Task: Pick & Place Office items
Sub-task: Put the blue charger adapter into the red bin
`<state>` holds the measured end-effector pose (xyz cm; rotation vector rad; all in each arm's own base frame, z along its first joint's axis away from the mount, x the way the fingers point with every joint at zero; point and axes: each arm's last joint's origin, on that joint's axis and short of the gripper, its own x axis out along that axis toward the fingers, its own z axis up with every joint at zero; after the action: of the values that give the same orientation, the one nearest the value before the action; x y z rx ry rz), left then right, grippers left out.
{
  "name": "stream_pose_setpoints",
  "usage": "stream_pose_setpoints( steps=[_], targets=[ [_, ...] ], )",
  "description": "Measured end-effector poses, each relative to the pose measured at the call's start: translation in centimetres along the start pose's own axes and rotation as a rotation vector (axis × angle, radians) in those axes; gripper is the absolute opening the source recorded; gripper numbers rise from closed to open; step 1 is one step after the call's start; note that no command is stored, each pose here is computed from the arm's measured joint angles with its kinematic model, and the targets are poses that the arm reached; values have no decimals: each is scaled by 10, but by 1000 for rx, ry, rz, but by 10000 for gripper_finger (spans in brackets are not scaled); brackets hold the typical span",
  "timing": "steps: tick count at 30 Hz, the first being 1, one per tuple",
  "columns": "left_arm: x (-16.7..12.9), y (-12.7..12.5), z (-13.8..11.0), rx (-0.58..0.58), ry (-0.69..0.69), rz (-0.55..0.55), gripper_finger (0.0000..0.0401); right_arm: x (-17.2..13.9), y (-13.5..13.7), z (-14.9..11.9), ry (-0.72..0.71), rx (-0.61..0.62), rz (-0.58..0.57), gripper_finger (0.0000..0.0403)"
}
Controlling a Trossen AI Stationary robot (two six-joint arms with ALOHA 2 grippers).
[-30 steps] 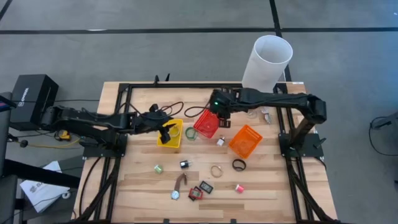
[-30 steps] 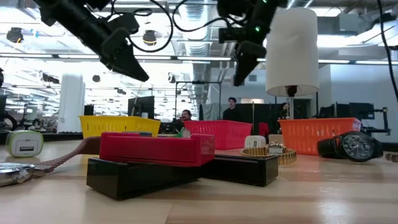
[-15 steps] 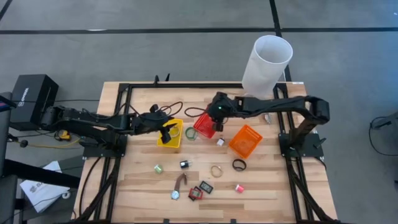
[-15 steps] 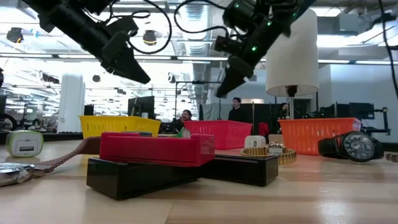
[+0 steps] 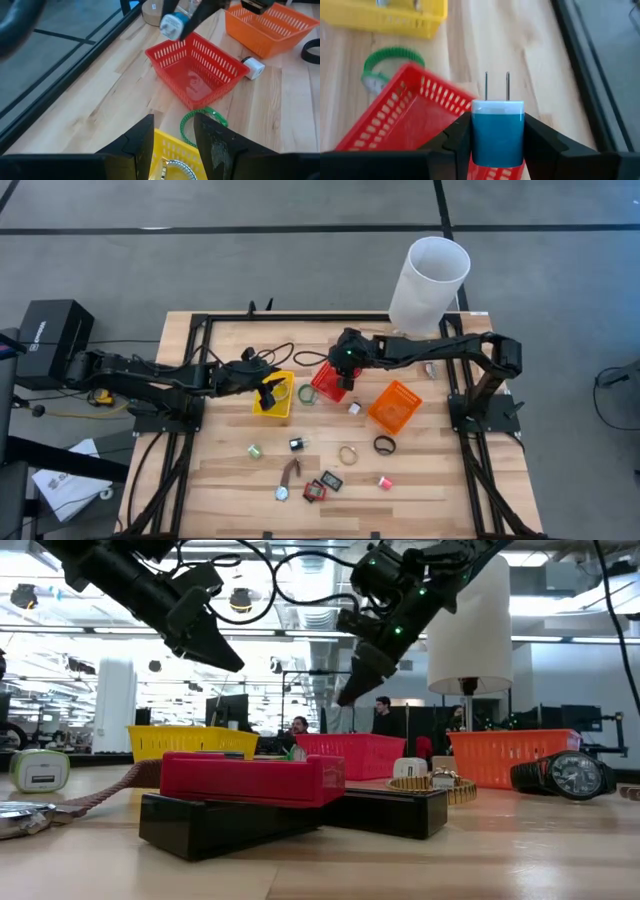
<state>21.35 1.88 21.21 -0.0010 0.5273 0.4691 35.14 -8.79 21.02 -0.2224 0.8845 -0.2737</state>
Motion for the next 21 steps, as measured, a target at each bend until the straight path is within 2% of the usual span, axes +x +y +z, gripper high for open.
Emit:
stream_pose_setpoints(
  steps=[5, 9, 15, 21],
  targets=[
    [0, 0, 0, -1, -3, 0, 135, 1, 1, -1, 4, -2, 3, 123],
    [0, 0, 1, -2, -6, -1, 135, 0, 3, -1, 12, 25, 9, 133],
    [0, 0, 1, -3, -7, -1, 135, -1, 10, -12, 128, 51, 40, 127],
    [0, 0, 1, -3, -7, -1, 135, -1, 11, -10, 109, 92, 38, 131]
  ],
)
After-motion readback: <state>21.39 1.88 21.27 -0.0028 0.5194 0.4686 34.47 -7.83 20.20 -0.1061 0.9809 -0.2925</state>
